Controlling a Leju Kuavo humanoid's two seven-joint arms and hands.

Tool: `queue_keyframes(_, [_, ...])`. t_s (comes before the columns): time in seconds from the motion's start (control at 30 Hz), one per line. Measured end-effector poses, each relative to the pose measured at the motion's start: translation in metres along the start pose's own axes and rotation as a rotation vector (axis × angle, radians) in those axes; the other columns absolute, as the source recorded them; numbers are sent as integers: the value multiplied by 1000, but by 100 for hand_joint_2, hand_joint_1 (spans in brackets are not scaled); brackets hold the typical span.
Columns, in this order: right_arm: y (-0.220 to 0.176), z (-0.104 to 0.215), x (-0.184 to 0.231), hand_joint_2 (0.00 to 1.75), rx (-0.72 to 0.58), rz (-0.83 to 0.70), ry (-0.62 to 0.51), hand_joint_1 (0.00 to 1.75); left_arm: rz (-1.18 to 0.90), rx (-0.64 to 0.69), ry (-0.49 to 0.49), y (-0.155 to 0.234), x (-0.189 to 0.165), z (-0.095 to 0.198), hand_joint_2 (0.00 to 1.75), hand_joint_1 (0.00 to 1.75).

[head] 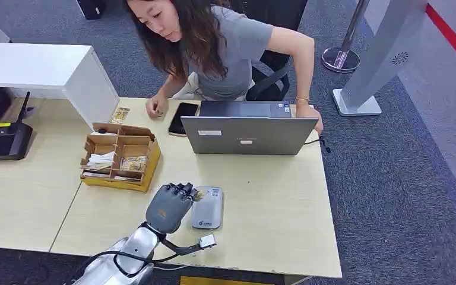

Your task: Pass the card to the sensor for recognition and then transmit it.

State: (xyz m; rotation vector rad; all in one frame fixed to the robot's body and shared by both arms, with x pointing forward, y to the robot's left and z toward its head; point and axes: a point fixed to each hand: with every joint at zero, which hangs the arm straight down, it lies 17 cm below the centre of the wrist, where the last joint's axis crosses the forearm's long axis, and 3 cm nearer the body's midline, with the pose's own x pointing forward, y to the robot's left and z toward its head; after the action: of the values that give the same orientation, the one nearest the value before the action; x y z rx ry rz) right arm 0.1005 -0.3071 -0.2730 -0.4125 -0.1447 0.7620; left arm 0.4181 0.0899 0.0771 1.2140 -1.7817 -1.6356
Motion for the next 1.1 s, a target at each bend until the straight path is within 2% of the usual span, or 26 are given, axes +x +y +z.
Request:
queue_keyframes(0.47, [0, 0, 0, 0, 0, 1, 1, 0, -5, -28, -6, -9, 2, 3, 175, 175])
queue_keyframes(1.1, [0, 0, 0, 0, 0, 5, -2, 0, 36, -16, -54, -9, 32, 0, 175, 175])
